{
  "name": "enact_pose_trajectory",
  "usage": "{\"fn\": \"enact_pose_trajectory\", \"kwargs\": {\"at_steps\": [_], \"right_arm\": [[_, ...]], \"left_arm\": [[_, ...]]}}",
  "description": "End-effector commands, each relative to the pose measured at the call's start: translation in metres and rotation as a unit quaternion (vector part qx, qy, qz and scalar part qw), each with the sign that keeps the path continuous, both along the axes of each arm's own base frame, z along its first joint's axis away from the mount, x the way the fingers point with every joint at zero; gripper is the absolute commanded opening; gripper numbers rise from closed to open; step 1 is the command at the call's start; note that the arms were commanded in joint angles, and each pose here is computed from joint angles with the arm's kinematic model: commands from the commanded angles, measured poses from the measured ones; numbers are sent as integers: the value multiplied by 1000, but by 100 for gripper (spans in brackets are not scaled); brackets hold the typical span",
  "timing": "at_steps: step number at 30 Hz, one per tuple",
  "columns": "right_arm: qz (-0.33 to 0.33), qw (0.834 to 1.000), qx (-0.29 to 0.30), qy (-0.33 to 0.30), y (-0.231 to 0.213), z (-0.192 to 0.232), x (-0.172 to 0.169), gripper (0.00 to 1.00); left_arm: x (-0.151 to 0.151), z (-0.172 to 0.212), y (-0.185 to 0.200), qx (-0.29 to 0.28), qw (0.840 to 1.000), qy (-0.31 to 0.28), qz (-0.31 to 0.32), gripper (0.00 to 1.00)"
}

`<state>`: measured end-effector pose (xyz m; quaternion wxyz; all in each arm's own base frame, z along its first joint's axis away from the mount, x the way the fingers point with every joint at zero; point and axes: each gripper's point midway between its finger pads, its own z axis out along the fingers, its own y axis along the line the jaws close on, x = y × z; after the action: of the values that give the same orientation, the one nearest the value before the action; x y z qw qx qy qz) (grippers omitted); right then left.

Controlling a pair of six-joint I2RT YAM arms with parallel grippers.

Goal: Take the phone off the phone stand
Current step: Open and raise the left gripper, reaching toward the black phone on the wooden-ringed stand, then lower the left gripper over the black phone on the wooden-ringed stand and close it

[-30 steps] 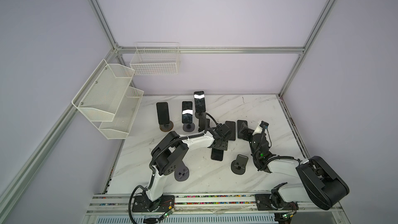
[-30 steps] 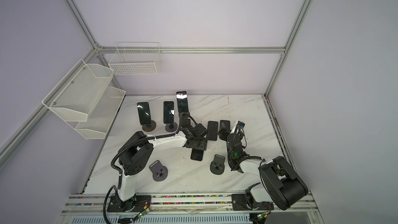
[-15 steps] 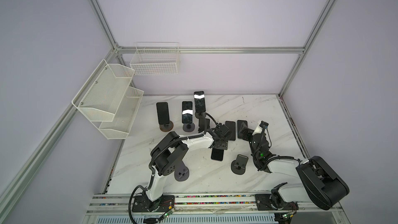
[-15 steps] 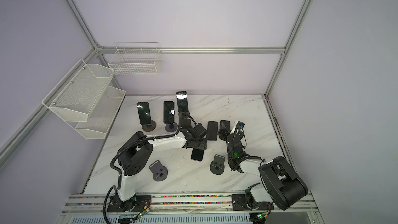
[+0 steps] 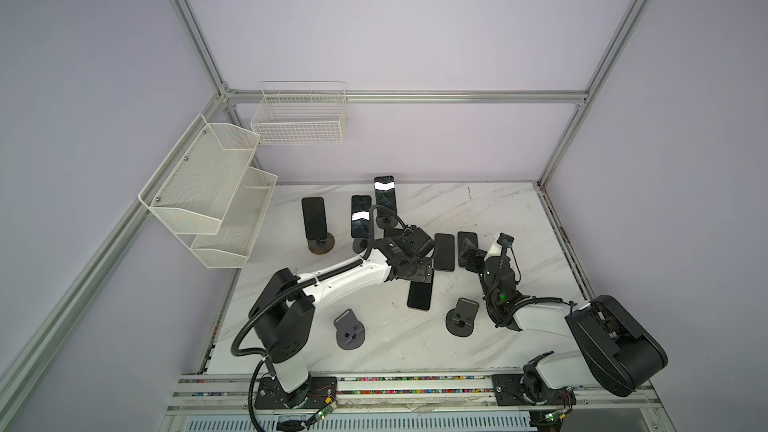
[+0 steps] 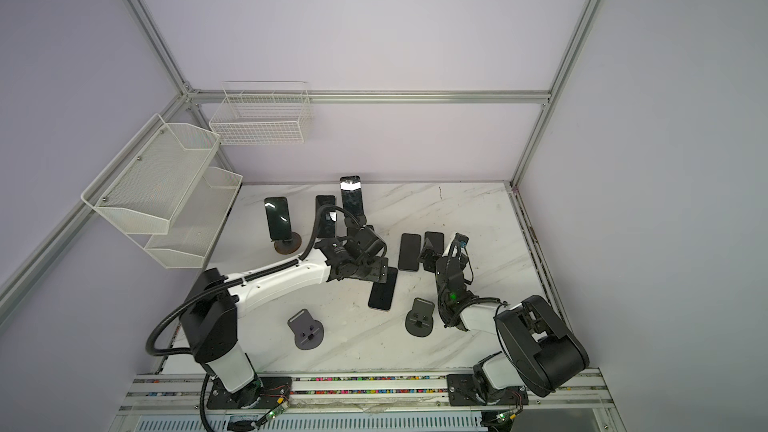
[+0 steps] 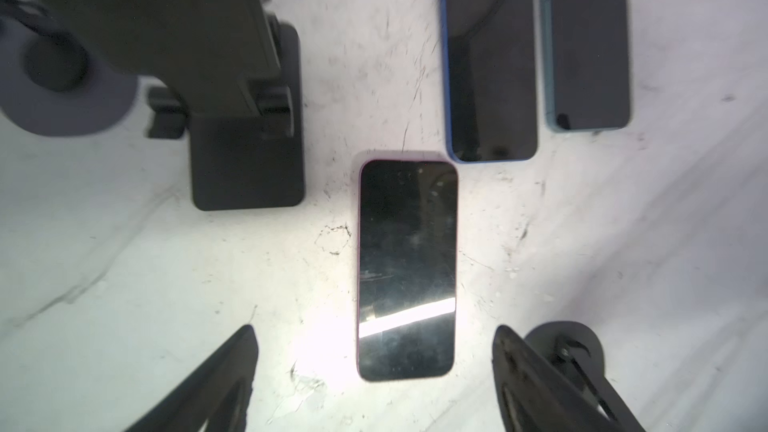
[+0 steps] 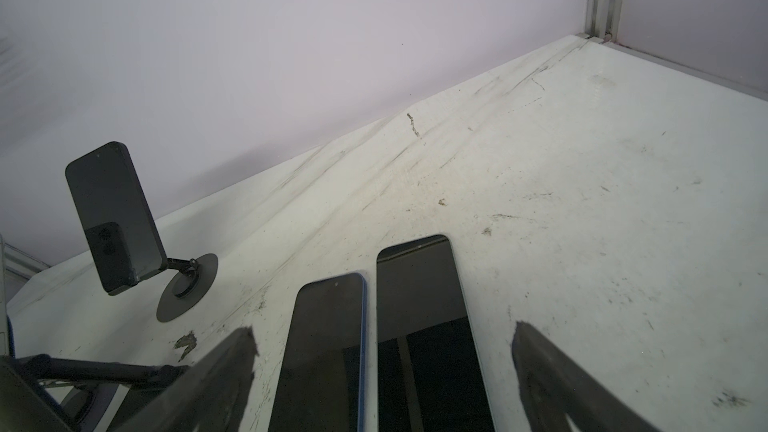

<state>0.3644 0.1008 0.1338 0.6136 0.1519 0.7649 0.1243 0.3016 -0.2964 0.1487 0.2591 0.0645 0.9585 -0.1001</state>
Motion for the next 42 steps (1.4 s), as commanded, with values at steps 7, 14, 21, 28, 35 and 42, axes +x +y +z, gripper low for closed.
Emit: {"fn": "enact_pose_trajectory", "kwargs": {"at_steps": [7,14,21,28,35,42], "right_arm": [[69,998,-6,-12,25,12,5,97],[75,996,-16,43,31,62,13,97],[51,995,-80,25,17,95,15,97],[-5,992,-126,-27,-7,84,-3,95],[4,988,-144,-49,8,78,-3,97],[30,987,-152,-38,25,70,13,97]], "left_arm": [[-6,121,81,5,988,-146,52,95],[-22,142,151,-4,978,-195,79,99],[-7,166,192,16,966,-241,91,100],[19,160,226,26,969,-215,122,100],[55,156,249,24,970,-199,140,99],[93,144,272,9,972,-177,154,100]]}}
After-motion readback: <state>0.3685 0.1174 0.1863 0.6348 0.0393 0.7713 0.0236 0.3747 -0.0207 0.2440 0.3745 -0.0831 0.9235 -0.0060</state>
